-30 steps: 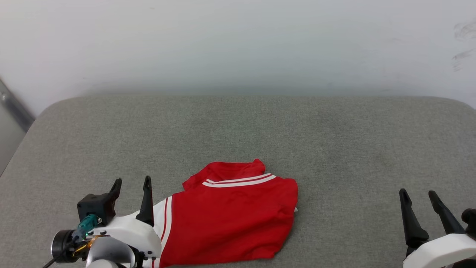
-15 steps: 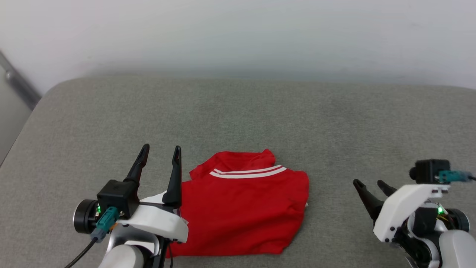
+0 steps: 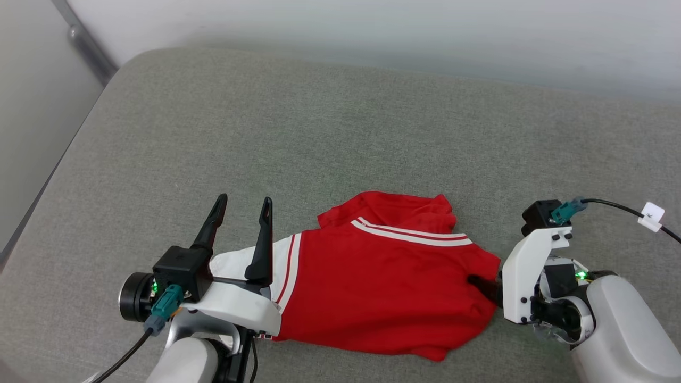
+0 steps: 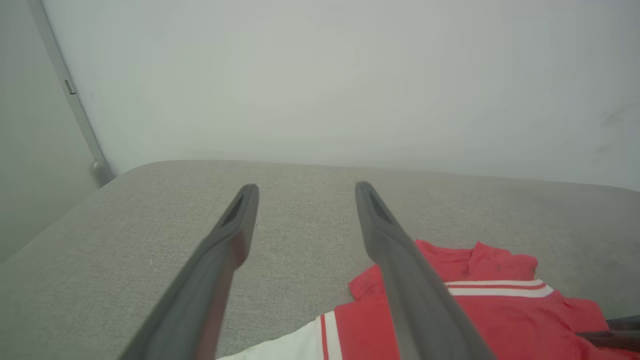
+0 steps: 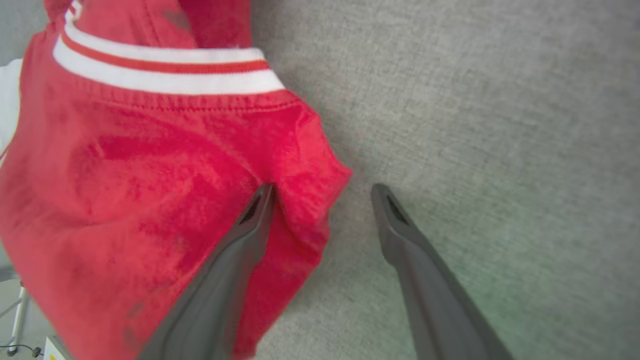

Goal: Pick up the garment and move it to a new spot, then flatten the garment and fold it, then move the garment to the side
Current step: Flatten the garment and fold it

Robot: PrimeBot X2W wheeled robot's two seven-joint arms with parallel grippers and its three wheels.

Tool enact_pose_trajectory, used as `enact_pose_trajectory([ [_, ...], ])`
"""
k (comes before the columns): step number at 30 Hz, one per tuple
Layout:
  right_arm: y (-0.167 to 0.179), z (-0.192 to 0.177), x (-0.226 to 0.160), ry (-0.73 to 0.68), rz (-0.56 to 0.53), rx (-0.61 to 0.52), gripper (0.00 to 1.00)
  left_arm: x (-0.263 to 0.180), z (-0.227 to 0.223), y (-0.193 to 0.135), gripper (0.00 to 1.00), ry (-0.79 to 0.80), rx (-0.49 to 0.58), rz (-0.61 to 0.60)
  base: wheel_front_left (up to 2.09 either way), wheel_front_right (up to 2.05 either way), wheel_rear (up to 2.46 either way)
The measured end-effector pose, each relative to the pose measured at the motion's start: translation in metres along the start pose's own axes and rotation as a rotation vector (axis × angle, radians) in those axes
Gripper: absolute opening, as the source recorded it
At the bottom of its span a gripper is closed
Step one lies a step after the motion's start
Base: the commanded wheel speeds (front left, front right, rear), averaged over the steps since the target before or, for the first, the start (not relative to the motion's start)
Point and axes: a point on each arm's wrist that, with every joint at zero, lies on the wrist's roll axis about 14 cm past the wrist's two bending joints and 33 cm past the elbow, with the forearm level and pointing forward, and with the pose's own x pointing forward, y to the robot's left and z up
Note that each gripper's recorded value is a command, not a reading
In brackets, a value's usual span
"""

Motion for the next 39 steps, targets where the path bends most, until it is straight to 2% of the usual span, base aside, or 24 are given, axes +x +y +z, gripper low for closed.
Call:
enact_pose_trajectory([
  [3, 0.003, -0.005, 0.007, 0.05, 0.016, 0.0, 1.0, -0.001, -0.005, 0.005, 1.0, 0.013, -0.001, 0.015, 0.0, 0.0, 0.0],
  [4, 0.004, -0.005, 0.008, 0.054, 0.02, 0.003, 0.31, -0.001, -0.006, 0.005, 1.0, 0.017, 0.0, 0.016, 0.0, 0.0, 0.0],
  [5, 0.004, -0.004, 0.007, 0.049, 0.021, 0.003, 0.0, -0.002, -0.007, 0.004, 1.0, 0.02, 0.0, 0.015, 0.0, 0.0, 0.0],
  [9, 0.001, 0.013, 0.0, -0.043, 0.006, -0.027, 0.0, 0.0, -0.007, 0.0, 1.0, 0.019, -0.002, 0.003, 0.0, 0.0, 0.0],
  [12, -0.006, 0.047, -0.019, -0.174, -0.026, -0.081, 0.0, 0.0, -0.005, -0.005, 1.0, 0.015, -0.006, -0.017, 0.0, 0.0, 0.0],
  [20, -0.035, 0.111, -0.1, -0.527, -0.166, -0.156, 0.0, 0.001, 0.002, -0.02, 1.0, 0.003, -0.007, -0.061, 0.0, 0.0, 0.0],
  [22, -0.042, 0.099, -0.114, -0.556, -0.197, -0.139, 0.0, -0.002, 0.001, -0.024, 1.0, 0.005, -0.012, -0.069, 0.0, 0.0, 0.0],
  [24, -0.048, 0.07, -0.118, -0.544, -0.213, -0.079, 0.0, -0.003, 0.0, -0.027, 1.0, 0.013, -0.017, -0.078, 0.0, 0.0, 0.0],
  [28, -0.066, -0.005, -0.121, -0.473, -0.269, 0.083, 0.0, -0.008, -0.001, -0.031, 1.0, 0.022, -0.025, -0.09, 0.0, 0.0, 0.0],
  [32, -0.066, -0.088, -0.112, -0.358, -0.275, 0.284, 0.02, -0.013, -0.005, -0.033, 1.0, 0.04, -0.027, -0.097, 0.0, 0.0, 0.0],
  [33, -0.067, -0.103, -0.112, -0.337, -0.285, 0.312, 0.15, -0.013, -0.005, -0.034, 1.0, 0.042, -0.028, -0.099, 0.0, 0.0, 0.0],
  [34, -0.068, -0.116, -0.11, -0.323, -0.288, 0.344, 0.63, -0.014, -0.006, -0.035, 1.0, 0.047, -0.03, -0.1, 0.0, 0.0, 0.0],
  [35, -0.067, -0.126, -0.109, -0.314, -0.287, 0.367, 1.0, -0.014, -0.006, -0.035, 1.0, 0.047, -0.03, -0.101, 0.0, 0.0, 0.0],
  [37, -0.065, -0.131, -0.108, -0.34, -0.288, 0.389, 1.0, -0.014, -0.006, -0.036, 1.0, 0.051, -0.028, -0.103, 0.0, 0.0, 0.0],
  [39, -0.067, -0.121, -0.115, -0.418, -0.293, 0.389, 1.0, -0.015, -0.006, -0.037, 1.0, 0.054, -0.028, -0.106, 0.0, 0.0, 0.0],
])
